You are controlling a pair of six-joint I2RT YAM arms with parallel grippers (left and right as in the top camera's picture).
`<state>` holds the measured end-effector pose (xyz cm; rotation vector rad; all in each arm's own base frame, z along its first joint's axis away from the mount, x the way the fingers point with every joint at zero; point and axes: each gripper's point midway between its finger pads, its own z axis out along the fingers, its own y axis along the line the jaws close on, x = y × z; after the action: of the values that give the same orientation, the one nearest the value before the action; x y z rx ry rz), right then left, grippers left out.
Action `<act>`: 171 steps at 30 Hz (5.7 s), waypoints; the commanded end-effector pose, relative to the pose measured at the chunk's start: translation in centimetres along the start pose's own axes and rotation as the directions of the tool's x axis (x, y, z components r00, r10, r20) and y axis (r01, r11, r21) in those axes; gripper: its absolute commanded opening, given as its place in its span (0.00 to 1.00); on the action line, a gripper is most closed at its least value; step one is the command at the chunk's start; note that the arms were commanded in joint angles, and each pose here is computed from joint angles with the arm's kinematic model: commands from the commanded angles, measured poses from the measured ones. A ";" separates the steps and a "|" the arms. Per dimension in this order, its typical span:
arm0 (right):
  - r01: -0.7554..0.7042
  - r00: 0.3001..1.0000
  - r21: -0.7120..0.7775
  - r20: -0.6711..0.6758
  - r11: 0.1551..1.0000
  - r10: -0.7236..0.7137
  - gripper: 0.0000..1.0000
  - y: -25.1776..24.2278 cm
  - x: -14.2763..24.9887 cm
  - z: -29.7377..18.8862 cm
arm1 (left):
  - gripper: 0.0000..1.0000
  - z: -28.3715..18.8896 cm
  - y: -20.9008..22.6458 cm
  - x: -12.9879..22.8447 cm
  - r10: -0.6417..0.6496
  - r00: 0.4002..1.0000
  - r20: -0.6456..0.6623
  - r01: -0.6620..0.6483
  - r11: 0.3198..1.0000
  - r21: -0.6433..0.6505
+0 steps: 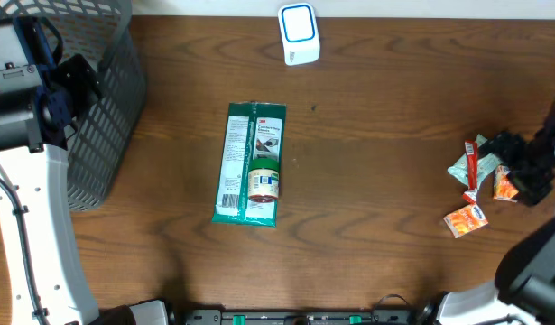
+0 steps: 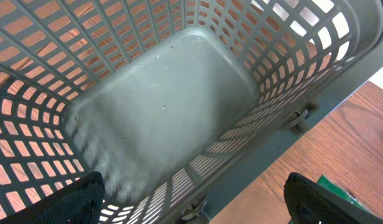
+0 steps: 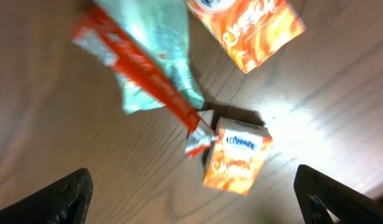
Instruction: Scan the item barcode
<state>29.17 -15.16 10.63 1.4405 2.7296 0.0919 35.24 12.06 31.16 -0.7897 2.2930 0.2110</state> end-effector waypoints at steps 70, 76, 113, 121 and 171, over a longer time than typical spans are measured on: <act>0.925 0.281 -0.340 0.310 0.170 -0.908 0.99 27.2 37.4 0.3 | 0.93 -0.1 0.4 -0.2 0.005 1.000 0.008 -0.005 1.000 -0.014; 0.916 0.311 -0.334 0.234 0.225 -0.921 0.99 27.7 38.4 5.0 | 0.93 -0.1 0.4 -0.2 0.005 1.000 0.008 -0.005 1.000 -0.014; 0.895 0.443 -0.205 0.303 0.397 -0.844 0.62 28.8 35.9 6.1 | 0.92 -0.1 0.4 -0.2 0.005 1.000 0.008 -0.005 1.000 -0.014; 0.932 0.362 -0.119 0.303 0.342 -0.882 0.57 27.8 34.3 6.1 | 0.93 -0.1 0.4 -0.2 0.005 1.000 0.008 -0.005 1.000 -0.014; 0.632 0.775 -0.172 0.137 0.755 -0.617 0.90 26.1 29.0 9.2 | 0.92 -0.1 0.4 -0.2 0.005 1.000 0.008 -0.005 1.000 -0.014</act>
<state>35.48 23.29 3.76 0.4174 2.8547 0.2950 35.24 12.06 31.16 -0.7897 2.2930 0.2110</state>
